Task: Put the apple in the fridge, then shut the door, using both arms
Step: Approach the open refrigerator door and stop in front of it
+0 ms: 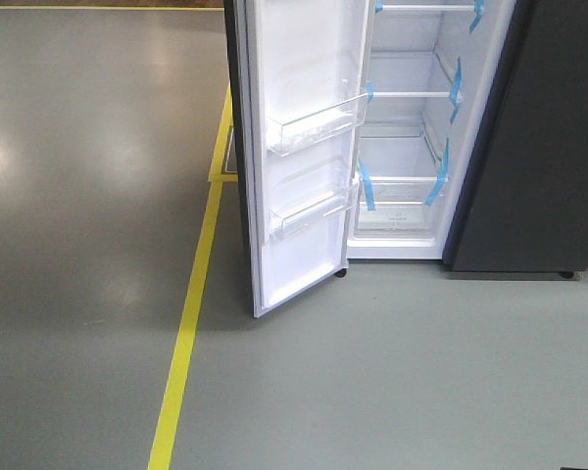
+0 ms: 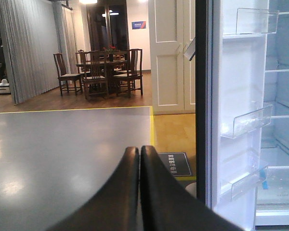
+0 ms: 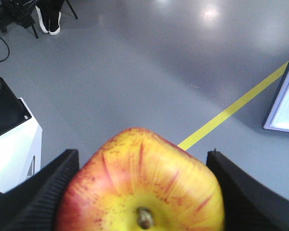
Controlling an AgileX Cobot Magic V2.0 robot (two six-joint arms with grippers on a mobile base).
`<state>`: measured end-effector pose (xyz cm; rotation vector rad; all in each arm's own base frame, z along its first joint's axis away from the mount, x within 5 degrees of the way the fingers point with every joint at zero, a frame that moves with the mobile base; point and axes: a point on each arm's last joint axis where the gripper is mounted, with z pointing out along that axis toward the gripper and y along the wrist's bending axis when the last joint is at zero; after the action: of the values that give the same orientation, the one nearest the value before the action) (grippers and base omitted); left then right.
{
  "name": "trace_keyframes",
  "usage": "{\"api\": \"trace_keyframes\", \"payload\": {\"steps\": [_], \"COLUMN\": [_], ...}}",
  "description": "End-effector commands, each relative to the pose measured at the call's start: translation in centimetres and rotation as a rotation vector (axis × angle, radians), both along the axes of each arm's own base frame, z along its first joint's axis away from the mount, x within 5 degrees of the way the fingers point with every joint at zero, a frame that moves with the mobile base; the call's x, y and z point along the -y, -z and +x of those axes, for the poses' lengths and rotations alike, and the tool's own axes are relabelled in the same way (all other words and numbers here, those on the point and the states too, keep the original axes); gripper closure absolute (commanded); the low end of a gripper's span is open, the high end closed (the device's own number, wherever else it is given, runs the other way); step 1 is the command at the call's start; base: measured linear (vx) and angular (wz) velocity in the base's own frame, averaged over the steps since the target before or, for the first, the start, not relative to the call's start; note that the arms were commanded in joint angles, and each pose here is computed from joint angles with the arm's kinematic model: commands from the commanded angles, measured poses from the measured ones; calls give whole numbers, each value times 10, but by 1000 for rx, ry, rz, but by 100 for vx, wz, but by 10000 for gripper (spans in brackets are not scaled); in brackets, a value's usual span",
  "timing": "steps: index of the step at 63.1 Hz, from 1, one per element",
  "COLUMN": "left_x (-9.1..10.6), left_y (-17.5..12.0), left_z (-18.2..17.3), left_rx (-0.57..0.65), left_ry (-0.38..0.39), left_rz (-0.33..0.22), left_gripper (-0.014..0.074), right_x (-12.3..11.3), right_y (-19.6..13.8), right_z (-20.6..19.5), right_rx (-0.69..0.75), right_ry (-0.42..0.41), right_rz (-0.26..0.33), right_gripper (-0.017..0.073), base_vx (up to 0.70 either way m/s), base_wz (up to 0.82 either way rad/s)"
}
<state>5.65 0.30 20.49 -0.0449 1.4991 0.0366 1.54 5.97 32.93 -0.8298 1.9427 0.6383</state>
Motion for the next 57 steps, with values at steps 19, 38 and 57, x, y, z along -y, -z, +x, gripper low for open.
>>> {"api": "trace_keyframes", "payload": {"steps": [19,38,57], "left_x": [0,0,0], "left_y": [-1,-1,-1], "left_z": [-1,-1,-1], "left_rx": [72,72,72], "left_ry": [4,4,4], "left_rz": [-6,-6,-6], "left_gripper": [600,600,600], "right_x": [-2,-2,-2], "right_y": [-12,-12,-12], "right_z": [2,2,2], "right_rx": [45,45,45], "right_ry": [9,9,9], "right_rz": [67,67,67], "right_gripper": [190,190,190], "base_vx": [19,19,18], "base_wz": [-3,0,0]}}
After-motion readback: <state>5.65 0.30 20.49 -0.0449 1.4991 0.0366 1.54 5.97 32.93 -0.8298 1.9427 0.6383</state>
